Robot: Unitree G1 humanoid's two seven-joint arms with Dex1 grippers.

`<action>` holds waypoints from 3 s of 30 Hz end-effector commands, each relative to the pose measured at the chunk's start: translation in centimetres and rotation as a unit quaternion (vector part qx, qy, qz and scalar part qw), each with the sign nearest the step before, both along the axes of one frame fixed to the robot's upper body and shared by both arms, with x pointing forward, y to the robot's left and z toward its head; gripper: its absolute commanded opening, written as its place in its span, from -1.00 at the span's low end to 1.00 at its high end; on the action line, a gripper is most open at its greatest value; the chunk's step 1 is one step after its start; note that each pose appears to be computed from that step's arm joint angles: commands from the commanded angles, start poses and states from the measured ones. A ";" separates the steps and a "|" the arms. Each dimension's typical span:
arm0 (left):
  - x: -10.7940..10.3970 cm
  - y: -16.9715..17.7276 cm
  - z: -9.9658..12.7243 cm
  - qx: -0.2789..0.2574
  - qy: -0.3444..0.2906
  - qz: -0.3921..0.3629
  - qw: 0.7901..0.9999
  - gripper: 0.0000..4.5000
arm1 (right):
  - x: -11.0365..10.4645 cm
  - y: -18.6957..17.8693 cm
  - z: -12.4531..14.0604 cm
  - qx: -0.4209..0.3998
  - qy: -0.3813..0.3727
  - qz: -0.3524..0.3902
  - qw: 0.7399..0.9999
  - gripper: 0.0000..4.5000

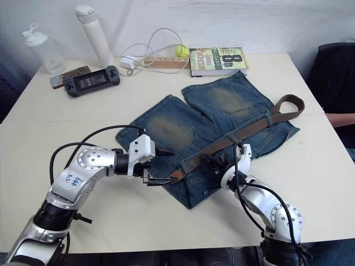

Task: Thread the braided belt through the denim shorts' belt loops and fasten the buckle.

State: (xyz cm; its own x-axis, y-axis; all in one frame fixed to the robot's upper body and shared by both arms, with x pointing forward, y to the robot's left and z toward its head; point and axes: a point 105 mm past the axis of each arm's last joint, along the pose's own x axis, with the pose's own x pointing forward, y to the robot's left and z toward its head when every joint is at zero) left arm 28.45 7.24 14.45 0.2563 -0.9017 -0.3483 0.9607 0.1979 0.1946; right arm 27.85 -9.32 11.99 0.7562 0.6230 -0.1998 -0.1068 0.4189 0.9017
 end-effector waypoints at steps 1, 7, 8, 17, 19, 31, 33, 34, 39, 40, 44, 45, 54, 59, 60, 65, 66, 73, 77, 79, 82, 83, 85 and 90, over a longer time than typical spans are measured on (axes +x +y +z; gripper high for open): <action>-0.3 -0.2 0.5 0.000 -0.015 -0.012 1.000 1.00 | -1.3 2.1 0.7 0.004 -0.014 0.051 0.999 -0.99; -0.4 0.3 0.5 0.008 -0.013 -0.014 1.000 1.00 | -0.6 1.0 0.5 -0.009 -0.018 0.039 0.999 -0.99; -0.4 0.4 0.5 0.010 -0.012 -0.015 1.000 1.00 | -0.5 0.6 0.8 -0.011 -0.025 0.039 0.999 -0.83; -2.1 0.8 0.8 0.017 -0.028 -0.067 0.997 1.00 | -2.3 -3.8 5.4 -0.224 -0.183 0.176 0.941 0.93; -2.6 0.8 0.9 0.014 -0.028 -0.077 0.997 1.00 | -2.2 -4.9 5.1 -0.314 -0.203 0.204 0.905 0.99; -4.2 0.7 -0.6 0.041 -0.017 -0.061 0.997 1.00 | 2.1 -11.3 3.5 -0.518 -0.247 0.214 0.790 -0.57; -4.1 0.5 -1.1 0.042 -0.006 -0.041 0.998 1.00 | 2.7 -11.4 3.1 -0.520 -0.249 0.209 0.790 -1.00; -4.2 0.5 -1.4 0.043 0.005 -0.035 0.998 1.00 | 3.1 -11.6 2.9 -0.525 -0.248 0.206 0.788 -1.00; -4.6 0.1 -2.2 0.049 0.019 -0.021 0.998 1.00 | 4.0 -11.9 1.6 -0.534 -0.233 0.193 0.790 -1.00; -4.5 -0.1 -2.4 0.049 0.018 -0.020 0.998 1.00 | 4.2 -11.9 1.3 -0.535 -0.229 0.188 0.791 -1.00; -4.5 -0.8 -3.1 0.070 -0.010 -0.036 0.997 1.00 | 4.8 -12.1 1.1 -0.539 -0.218 0.161 0.798 -1.00; -4.5 -0.7 -3.5 0.081 -0.017 -0.041 0.996 1.00 | 4.9 -12.2 1.2 -0.539 -0.215 0.155 0.800 -1.00; -3.3 0.7 -5.7 0.154 -0.077 -0.044 0.984 0.60 | 4.6 -11.9 1.2 -0.535 -0.203 0.147 0.807 -1.00; -2.5 0.9 -5.2 0.134 -0.079 -0.014 0.988 -0.42 | 4.4 -11.6 1.3 -0.532 -0.202 0.149 0.809 -1.00; -2.4 0.9 -5.1 0.130 -0.079 -0.011 0.988 -0.61 | 4.4 -11.5 1.3 -0.532 -0.202 0.149 0.809 -1.00; -2.2 1.9 -3.4 0.102 -0.059 0.007 0.993 -0.98 | 4.4 -11.6 1.0 -0.536 -0.195 0.151 0.808 -1.00; -2.5 2.3 -3.4 0.108 -0.055 0.008 0.993 -0.98 | 4.5 -11.7 0.8 -0.537 -0.192 0.151 0.807 -1.00; -5.0 5.5 -4.2 0.134 -0.011 0.025 0.991 -0.98 | 4.8 -11.9 0.2 -0.542 -0.180 0.148 0.808 -1.00; -5.1 6.7 -3.9 0.122 0.000 0.054 0.991 -0.98 | 5.2 -11.1 0.1 -0.533 -0.186 0.158 0.810 -1.00; -4.6 5.3 -2.3 0.068 -0.021 0.055 0.996 -0.98 | 5.4 -10.8 0.1 -0.531 -0.188 0.160 0.810 -1.00; -3.9 4.0 -0.3 0.018 -0.067 0.055 0.996 -0.70 | 5.6 -10.6 0.2 -0.530 -0.191 0.162 0.810 -1.00; -3.8 3.7 0.0 0.011 -0.078 0.054 0.995 -0.60 | 5.7 -10.5 0.2 -0.529 -0.192 0.163 0.810 -1.00; -3.5 3.2 -0.5 0.042 -0.138 0.043 0.989 -0.24 | 5.6 -10.3 0.2 -0.528 -0.194 0.165 0.810 -1.00; -3.2 2.7 -3.3 0.105 -0.223 0.029 0.969 0.43 | 5.3 -10.1 0.2 -0.525 -0.193 0.166 0.812 -1.00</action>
